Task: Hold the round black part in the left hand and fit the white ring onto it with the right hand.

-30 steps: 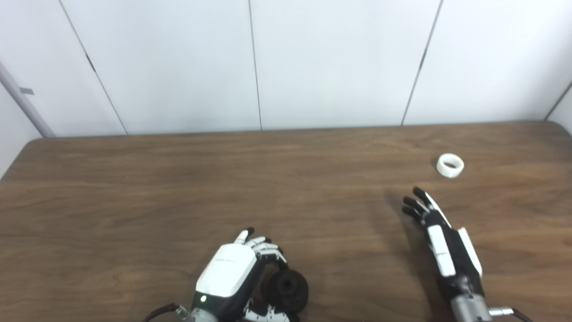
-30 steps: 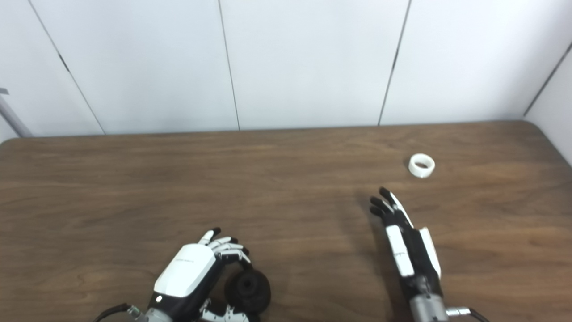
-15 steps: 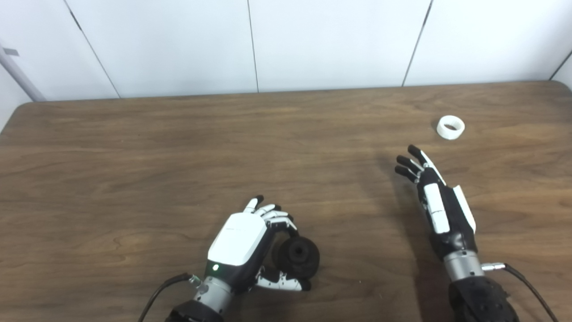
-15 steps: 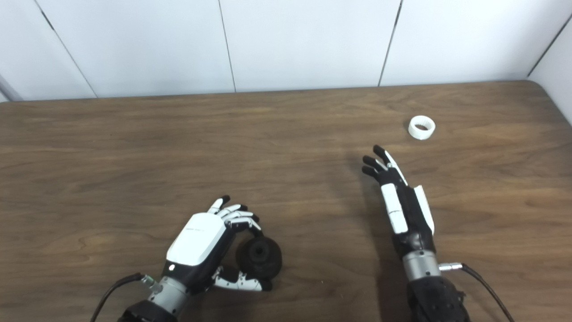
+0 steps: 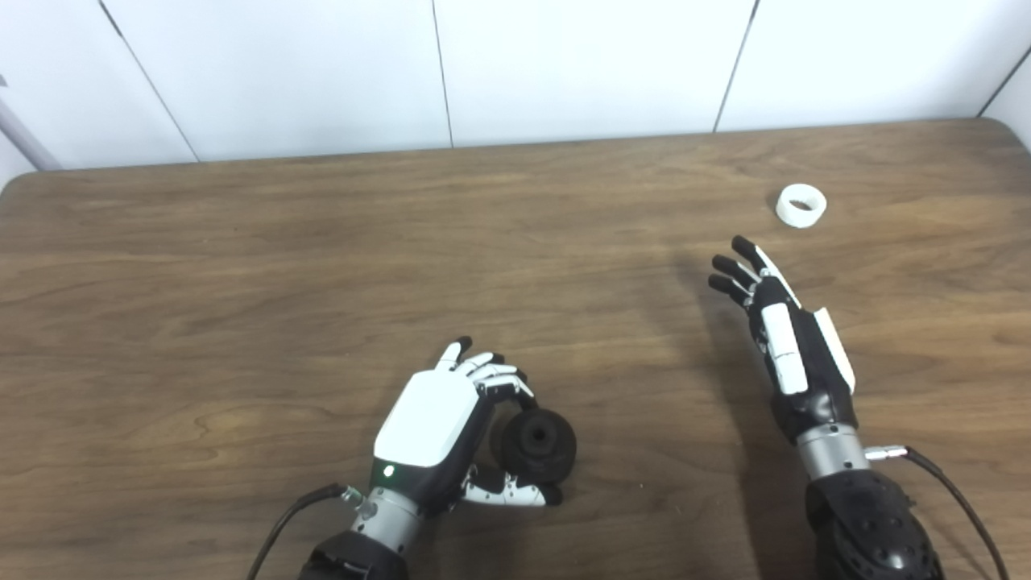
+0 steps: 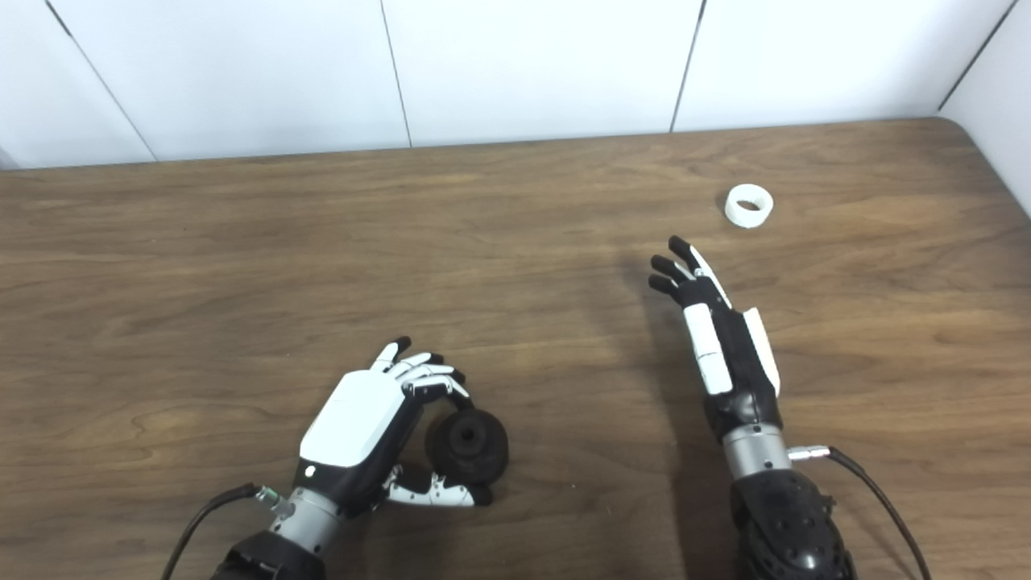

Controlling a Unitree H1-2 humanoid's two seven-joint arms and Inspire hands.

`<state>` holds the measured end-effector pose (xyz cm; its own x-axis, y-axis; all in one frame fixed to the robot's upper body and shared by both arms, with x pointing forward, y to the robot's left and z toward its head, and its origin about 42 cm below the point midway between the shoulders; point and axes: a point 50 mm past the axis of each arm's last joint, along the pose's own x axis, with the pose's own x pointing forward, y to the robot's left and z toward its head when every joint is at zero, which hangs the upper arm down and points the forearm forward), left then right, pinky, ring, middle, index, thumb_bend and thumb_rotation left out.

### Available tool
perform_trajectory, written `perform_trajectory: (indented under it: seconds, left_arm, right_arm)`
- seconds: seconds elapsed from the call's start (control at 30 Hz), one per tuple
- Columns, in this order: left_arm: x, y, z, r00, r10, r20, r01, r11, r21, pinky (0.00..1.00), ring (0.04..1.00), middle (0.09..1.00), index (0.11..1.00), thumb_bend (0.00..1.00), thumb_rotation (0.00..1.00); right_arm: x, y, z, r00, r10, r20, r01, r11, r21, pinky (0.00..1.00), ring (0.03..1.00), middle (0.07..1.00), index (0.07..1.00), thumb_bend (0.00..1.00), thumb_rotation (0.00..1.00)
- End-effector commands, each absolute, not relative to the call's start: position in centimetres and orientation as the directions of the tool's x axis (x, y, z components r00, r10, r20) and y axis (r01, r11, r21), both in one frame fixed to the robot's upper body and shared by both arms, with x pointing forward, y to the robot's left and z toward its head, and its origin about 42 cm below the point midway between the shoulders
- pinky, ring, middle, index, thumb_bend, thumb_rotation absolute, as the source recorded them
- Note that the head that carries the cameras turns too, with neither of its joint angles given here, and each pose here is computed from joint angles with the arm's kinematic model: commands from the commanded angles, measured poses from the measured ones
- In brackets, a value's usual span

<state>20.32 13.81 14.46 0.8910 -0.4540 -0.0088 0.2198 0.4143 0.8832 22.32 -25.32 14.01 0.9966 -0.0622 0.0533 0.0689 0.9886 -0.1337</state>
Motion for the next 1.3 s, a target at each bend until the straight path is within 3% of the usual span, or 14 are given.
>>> perform_trajectory:
  seconds: [0.0,0.13,0.2,0.3,0.6,0.83,1.03,1.27]
  left_arm:
    - [20.2,13.9,14.6,0.891,-0.454,0.011,0.200,0.413,0.888,1.00,0.870,0.774,0.483,0.52,0.06]
    - [20.2,14.0,14.7,0.890,-0.456,0.016,0.195,0.410,0.891,1.00,0.871,0.772,0.483,0.52,0.05]
    - [20.3,14.0,14.7,0.890,-0.456,0.014,0.195,0.407,0.892,1.00,0.875,0.772,0.483,0.52,0.05]
    - [20.3,14.1,14.6,0.891,-0.453,0.008,0.193,0.394,0.899,1.00,0.877,0.775,0.484,0.52,0.06]
    - [20.4,14.6,14.6,0.896,-0.445,0.010,0.186,0.395,0.900,1.00,0.872,0.773,0.484,0.52,0.05]
    - [20.5,15.0,14.3,0.900,-0.435,0.013,0.181,0.401,0.898,1.00,0.866,0.769,0.484,0.52,0.05]
    - [20.6,15.3,14.3,0.901,-0.435,0.008,0.186,0.400,0.898,1.00,0.865,0.769,0.483,0.52,0.05]
    - [20.6,15.7,14.2,0.899,-0.437,0.012,0.183,0.402,0.897,1.00,0.861,0.764,0.482,0.52,0.05]
  right_arm:
    - [21.4,-25.2,14.4,0.995,-0.077,0.063,0.084,0.990,-0.115,0.96,0.857,0.873,0.922,0.58,1.00]
    - [21.4,-25.3,15.1,0.994,-0.074,0.077,0.085,0.984,-0.154,0.97,0.869,0.875,0.919,0.54,0.98]
    - [21.4,-25.6,15.7,0.993,-0.077,0.088,0.094,0.972,-0.216,0.87,0.875,0.867,0.902,0.54,0.82]
    - [21.4,-26.1,16.7,0.990,-0.080,0.113,0.111,0.946,-0.306,0.83,0.862,0.853,0.883,0.55,0.67]
    - [23.6,-28.1,20.0,0.985,-0.079,0.155,0.143,0.874,-0.464,0.82,0.835,0.832,0.848,0.57,0.47]
    - [26.1,-29.7,22.5,0.981,-0.114,0.155,0.182,0.809,-0.559,0.78,0.837,0.847,0.837,0.62,0.41]
    - [27.9,-31.2,24.3,0.977,-0.137,0.166,0.214,0.695,-0.687,0.81,0.849,0.861,0.830,0.66,0.47]
    - [31.0,-33.1,25.5,0.975,-0.126,0.180,0.220,0.621,-0.753,0.89,0.918,0.910,0.836,0.68,0.39]
